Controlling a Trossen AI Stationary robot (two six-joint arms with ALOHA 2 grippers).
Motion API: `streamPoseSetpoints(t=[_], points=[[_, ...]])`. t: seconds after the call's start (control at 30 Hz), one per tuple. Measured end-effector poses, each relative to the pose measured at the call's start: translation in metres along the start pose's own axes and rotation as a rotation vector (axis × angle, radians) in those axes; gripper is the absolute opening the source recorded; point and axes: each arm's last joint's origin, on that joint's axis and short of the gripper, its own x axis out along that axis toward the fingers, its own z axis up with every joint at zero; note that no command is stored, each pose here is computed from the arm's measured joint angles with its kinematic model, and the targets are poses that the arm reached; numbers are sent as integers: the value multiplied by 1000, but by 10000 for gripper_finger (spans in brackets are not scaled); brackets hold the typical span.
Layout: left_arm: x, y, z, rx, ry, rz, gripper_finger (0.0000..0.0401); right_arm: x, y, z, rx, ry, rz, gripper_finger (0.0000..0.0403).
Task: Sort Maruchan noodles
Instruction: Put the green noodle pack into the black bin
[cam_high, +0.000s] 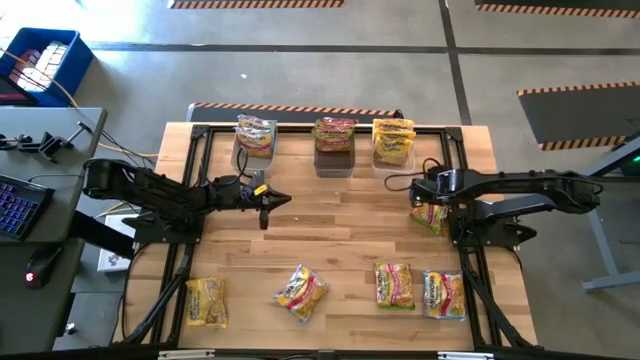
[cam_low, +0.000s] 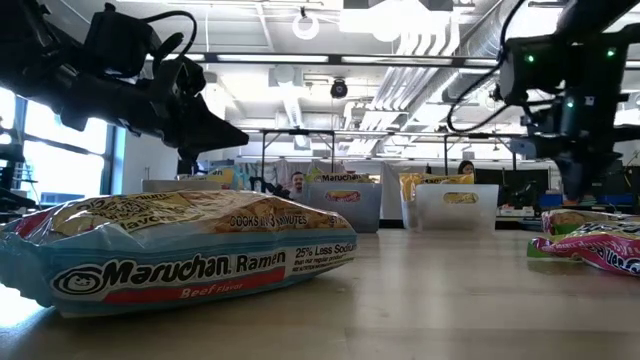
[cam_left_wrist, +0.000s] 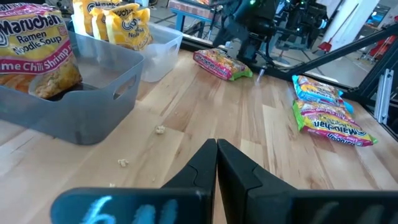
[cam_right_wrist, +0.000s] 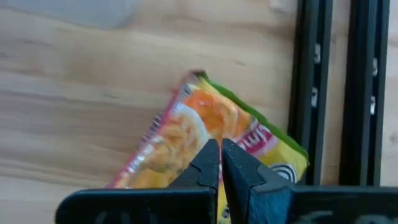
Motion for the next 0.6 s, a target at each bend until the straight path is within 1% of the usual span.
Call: streamPoseSetpoints(t=[0.07, 0.13, 0.2, 0.33, 0.43, 0.6], points=[[0, 0, 0, 0, -1, 0, 5, 4, -1, -2, -1, 13, -3, 0], [0, 0, 0, 0, -3, 0, 5, 5, 2, -2, 10, 12, 26, 0], [0, 0, 0, 0, -3, 0, 5, 7, 2, -3, 11, 12, 31, 0], [0, 0, 0, 0, -3, 0, 5, 11, 7, -4, 6, 15, 90, 0], [0, 0, 1, 0, -4, 0, 5, 12, 13, -3, -32, -1, 159, 0], [2, -1, 5, 0, -18, -3, 5, 8, 26, 2, -124, -34, 310, 0]])
